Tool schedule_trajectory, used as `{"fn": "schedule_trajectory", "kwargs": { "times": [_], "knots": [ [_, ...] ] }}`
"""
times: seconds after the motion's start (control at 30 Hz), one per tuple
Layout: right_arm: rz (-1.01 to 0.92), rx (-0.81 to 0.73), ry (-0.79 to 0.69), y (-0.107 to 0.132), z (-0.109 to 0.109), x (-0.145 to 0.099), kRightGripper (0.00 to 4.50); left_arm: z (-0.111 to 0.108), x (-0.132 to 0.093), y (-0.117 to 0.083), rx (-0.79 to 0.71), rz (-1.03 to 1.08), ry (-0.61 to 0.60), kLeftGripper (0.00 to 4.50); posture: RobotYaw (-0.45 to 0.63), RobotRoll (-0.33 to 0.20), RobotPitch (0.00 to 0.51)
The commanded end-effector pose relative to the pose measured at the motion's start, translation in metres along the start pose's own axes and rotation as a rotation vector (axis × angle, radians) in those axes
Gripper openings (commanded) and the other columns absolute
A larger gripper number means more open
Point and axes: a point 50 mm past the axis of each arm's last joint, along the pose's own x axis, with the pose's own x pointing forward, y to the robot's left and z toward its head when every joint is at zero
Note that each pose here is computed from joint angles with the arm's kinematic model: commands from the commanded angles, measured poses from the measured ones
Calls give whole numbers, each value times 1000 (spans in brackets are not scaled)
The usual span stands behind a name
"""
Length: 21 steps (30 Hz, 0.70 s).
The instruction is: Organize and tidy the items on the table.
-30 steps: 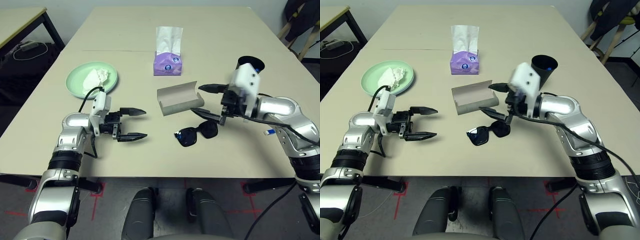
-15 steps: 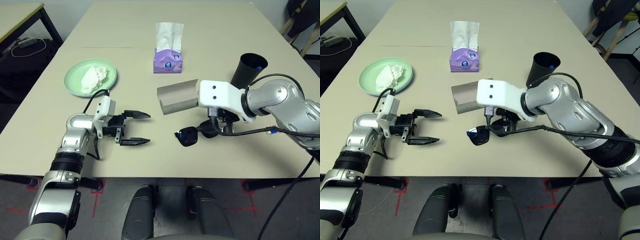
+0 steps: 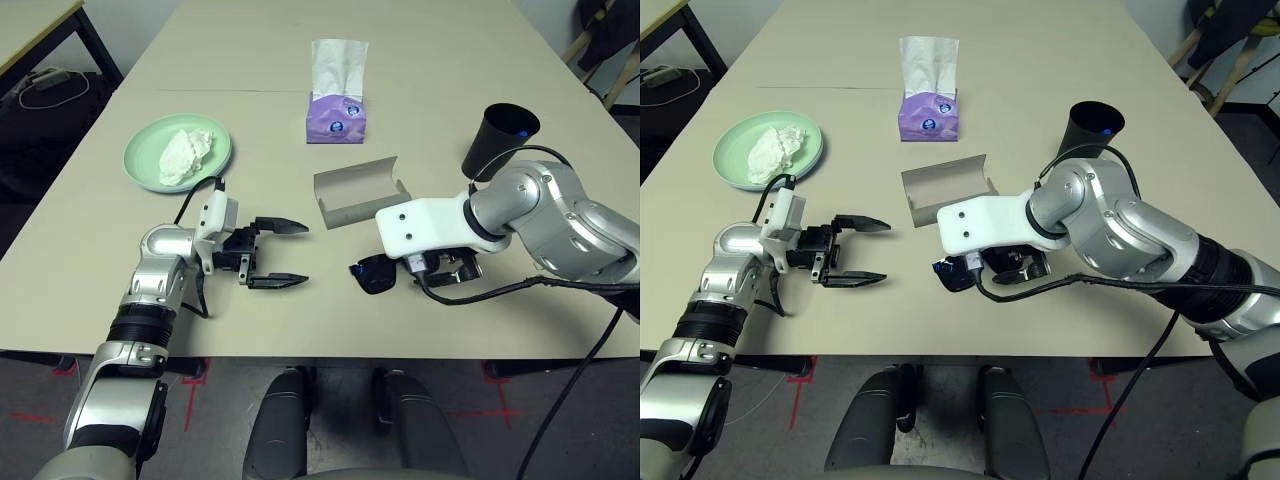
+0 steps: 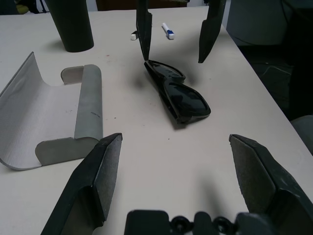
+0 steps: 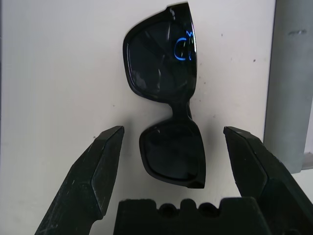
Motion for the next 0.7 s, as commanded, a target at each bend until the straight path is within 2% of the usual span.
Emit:
{"fn": "schedule_trajectory", "kwargs": {
  "times": [0.03,0.27,0.7],
  "knots": [
    [28,-26,15,0,2,6,4500,-1,2,-4,8,-23,7,4434,93,0,183],
    [45,-19,25,-3,1,17,4500,-1,4,-6,26,-22,4,4434,100,0,182],
    [64,-22,24,-5,3,19,4500,-1,4,-8,31,-15,2,4434,104,0,183]
  ]
}}
